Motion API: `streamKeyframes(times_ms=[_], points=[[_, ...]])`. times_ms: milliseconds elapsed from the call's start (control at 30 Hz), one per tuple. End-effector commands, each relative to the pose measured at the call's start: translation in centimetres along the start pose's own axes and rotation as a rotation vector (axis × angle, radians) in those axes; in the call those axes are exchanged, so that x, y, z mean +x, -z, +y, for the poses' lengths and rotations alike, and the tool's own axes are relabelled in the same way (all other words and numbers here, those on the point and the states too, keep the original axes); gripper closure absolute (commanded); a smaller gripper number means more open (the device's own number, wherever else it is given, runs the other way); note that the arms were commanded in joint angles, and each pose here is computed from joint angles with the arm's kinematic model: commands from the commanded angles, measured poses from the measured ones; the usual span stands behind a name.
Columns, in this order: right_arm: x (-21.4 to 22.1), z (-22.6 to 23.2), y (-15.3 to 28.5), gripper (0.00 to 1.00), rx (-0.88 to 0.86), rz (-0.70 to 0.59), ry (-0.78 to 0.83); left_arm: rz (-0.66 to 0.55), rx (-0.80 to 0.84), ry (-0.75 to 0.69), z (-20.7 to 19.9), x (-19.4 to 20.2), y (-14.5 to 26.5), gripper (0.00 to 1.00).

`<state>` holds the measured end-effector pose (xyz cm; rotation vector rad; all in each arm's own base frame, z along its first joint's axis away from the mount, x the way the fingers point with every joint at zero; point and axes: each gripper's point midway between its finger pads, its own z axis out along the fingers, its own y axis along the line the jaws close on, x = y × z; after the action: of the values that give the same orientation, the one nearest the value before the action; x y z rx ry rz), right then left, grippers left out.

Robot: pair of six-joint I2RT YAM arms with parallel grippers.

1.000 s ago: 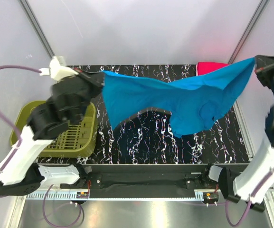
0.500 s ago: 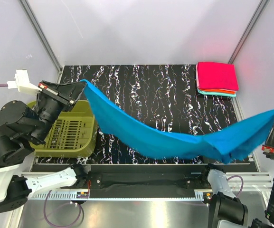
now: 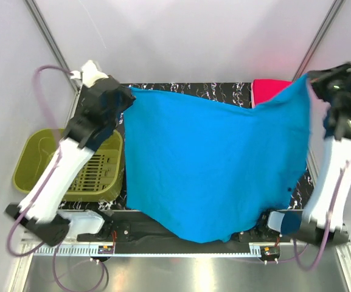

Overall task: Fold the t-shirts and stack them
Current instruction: Flatten the tshirt out, then fold the tshirt

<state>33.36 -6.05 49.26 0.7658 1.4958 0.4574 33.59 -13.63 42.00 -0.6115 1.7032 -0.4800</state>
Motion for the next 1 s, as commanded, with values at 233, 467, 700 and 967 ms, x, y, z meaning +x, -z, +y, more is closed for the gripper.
streamKeyframes(times_ms=[233, 467, 700, 967], points=[[16.4, -3.1, -18.0, 1.0, -0.166, 0.376, 0.083, 0.213, -0.151, 0.005, 8.3, 7.6, -16.5, 1.0], [24.0, -6.4, -24.0, 1.0, -0.16, 0.502, 0.068, 0.27, -0.208, -0.022, 11.4, 9.7, -21.5, 1.0], [26.1, -7.1, -27.5, 1.0, -0.175, 0.527, 0.034, 0.328, -0.196, -0.037, 13.2, 10.7, -25.5, 1.0], [25.2, -10.3, -24.2, 1.0, 0.033, 0.485, 0.018, 0.398, -0.167, -0.088, 14.8, 11.3, -25.4, 1.0]])
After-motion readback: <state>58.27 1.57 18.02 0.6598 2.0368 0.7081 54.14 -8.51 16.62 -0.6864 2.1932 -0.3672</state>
